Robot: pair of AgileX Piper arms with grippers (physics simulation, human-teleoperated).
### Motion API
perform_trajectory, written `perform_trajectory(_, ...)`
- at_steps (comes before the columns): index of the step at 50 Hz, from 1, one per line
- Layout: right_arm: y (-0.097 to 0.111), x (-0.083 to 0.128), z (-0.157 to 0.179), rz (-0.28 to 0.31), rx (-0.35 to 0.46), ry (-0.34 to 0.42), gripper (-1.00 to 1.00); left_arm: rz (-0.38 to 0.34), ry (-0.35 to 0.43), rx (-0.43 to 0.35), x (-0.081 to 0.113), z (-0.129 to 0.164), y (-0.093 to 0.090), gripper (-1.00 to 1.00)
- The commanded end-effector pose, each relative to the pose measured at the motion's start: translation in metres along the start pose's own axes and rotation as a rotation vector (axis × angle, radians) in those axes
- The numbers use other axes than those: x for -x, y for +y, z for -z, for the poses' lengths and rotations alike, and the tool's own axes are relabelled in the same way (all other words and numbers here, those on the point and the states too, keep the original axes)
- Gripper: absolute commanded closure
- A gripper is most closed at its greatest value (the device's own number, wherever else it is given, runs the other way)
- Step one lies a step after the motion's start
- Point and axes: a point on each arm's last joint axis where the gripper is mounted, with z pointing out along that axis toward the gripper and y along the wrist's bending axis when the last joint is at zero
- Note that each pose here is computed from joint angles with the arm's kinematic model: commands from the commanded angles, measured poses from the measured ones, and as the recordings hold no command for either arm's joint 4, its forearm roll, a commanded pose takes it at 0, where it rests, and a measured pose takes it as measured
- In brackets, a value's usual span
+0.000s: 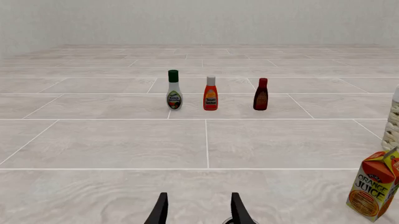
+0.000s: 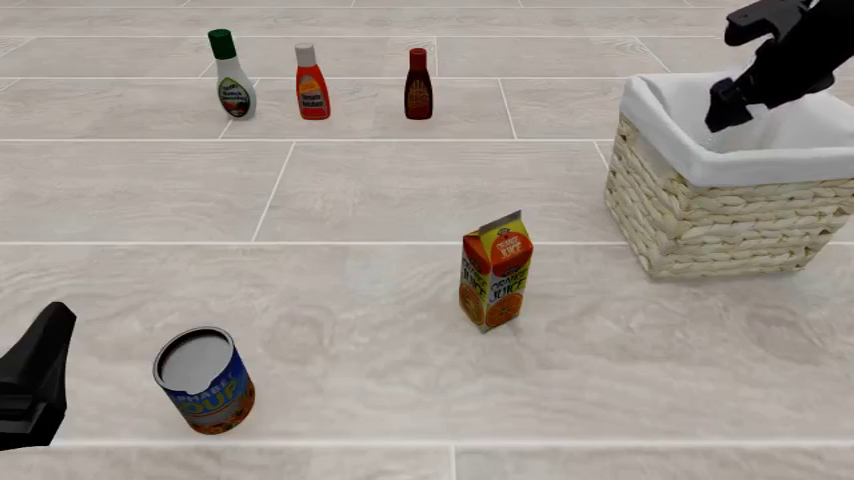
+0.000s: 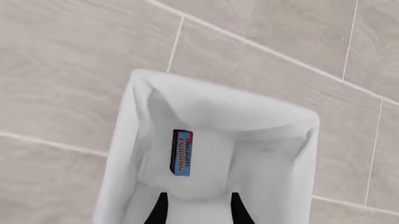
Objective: Pick the chocolate pudding and place it in the basket.
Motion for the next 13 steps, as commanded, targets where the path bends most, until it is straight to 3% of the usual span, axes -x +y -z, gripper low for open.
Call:
perform_trajectory(1,0.006,-0.006,0.035,0.003,-0.014,-0.03,-1.0,-0.001,-0.001,0.0,0.0,0.0,0.0,-1.0)
perform_trajectory(13,0.016,-0.018,0.076,0.006,-0.027,-0.06,-1.0,-0.001,-0.001,0.0,0.0,0.0,0.0,-1.0)
